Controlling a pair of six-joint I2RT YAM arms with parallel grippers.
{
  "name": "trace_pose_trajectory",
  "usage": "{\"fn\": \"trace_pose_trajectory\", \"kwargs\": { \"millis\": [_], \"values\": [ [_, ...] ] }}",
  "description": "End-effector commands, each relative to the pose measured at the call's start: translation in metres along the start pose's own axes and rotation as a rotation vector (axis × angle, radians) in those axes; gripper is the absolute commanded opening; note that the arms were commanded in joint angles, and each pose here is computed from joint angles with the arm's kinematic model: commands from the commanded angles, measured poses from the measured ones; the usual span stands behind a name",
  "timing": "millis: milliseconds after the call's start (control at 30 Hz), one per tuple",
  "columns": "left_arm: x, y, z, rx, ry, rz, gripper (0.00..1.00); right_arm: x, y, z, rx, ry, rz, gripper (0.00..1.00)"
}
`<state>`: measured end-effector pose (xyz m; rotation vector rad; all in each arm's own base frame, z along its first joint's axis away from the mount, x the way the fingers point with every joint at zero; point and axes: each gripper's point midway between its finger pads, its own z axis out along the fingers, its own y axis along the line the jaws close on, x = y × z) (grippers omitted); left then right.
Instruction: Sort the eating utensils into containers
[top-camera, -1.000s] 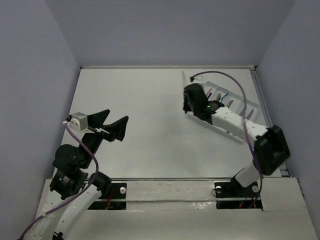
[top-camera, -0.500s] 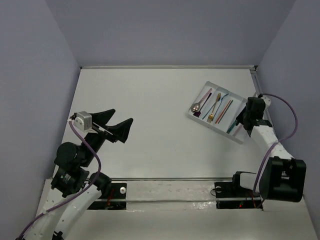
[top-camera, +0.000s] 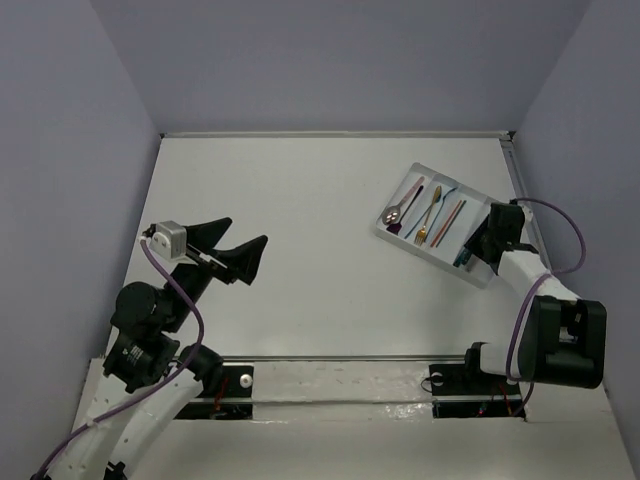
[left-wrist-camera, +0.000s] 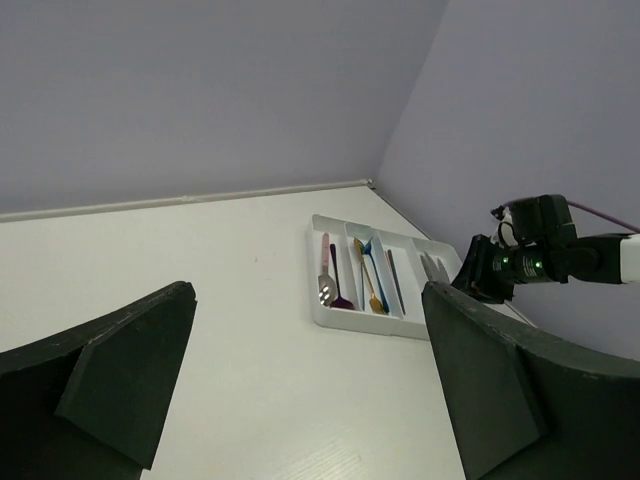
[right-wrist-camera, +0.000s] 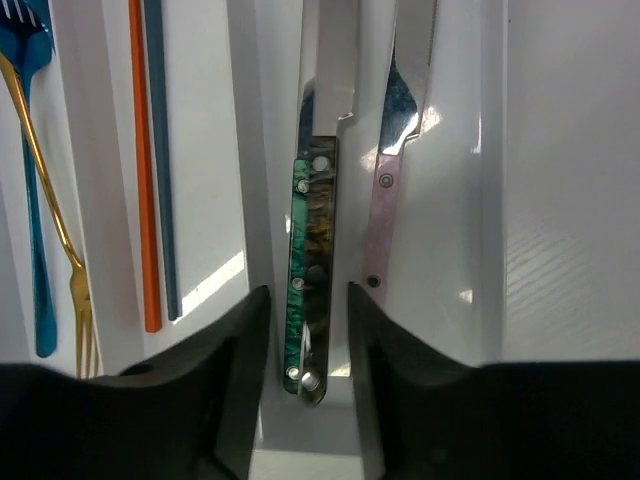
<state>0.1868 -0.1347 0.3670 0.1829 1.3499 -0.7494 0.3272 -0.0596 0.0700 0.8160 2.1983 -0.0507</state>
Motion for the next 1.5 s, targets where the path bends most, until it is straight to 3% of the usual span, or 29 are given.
{"fn": "trace_pose_trajectory", "kwargs": {
  "millis": [0, 100, 267, 533, 667, 867, 1000, 1200, 1467],
  "values": [
    [-0.011, -0.005, 0.003, 0.018, -0.035, 0.008, 0.99, -0.018, 0.002, -0.005, -0.010, -0.079, 0.038, 0.63],
    [-0.010, -0.004, 0.004, 0.014, -0.029, 0.007, 0.99, -0.024, 0.007, -0.013, -0.041, -0.095, 0.039, 0.83],
    [-0.009, -0.003, 0.006, 0.012, -0.026, 0.008, 0.99, -0.048, 0.039, -0.054, -0.243, -0.174, 0.046, 1.00],
    [-0.001, 0.002, 0.012, -0.010, 0.008, 0.007, 0.99, -0.088, 0.105, -0.190, -0.727, -0.316, -0.029, 1.00],
    [-0.008, 0.012, 0.013, -0.074, -0.008, 0.021, 0.99, -0.103, 0.128, -0.296, -1.011, -0.456, -0.129, 1.00],
    [-0.034, 0.015, 0.006, -0.116, -0.080, 0.022, 0.99, -0.116, 0.112, -0.387, -1.067, -0.670, -0.186, 1.00],
    [-0.060, 0.007, 0.001, -0.103, -0.125, 0.019, 0.99, -0.110, 0.099, -0.415, -1.064, -0.741, -0.202, 1.00],
    [-0.101, 0.005, -0.007, -0.140, -0.217, 0.042, 0.99, -0.101, 0.094, -0.404, -1.039, -0.728, -0.213, 1.00],
    [-0.098, 0.000, -0.006, -0.111, -0.205, 0.033, 0.99, -0.095, 0.094, -0.391, -1.034, -0.705, -0.218, 1.00]
  ]
}}
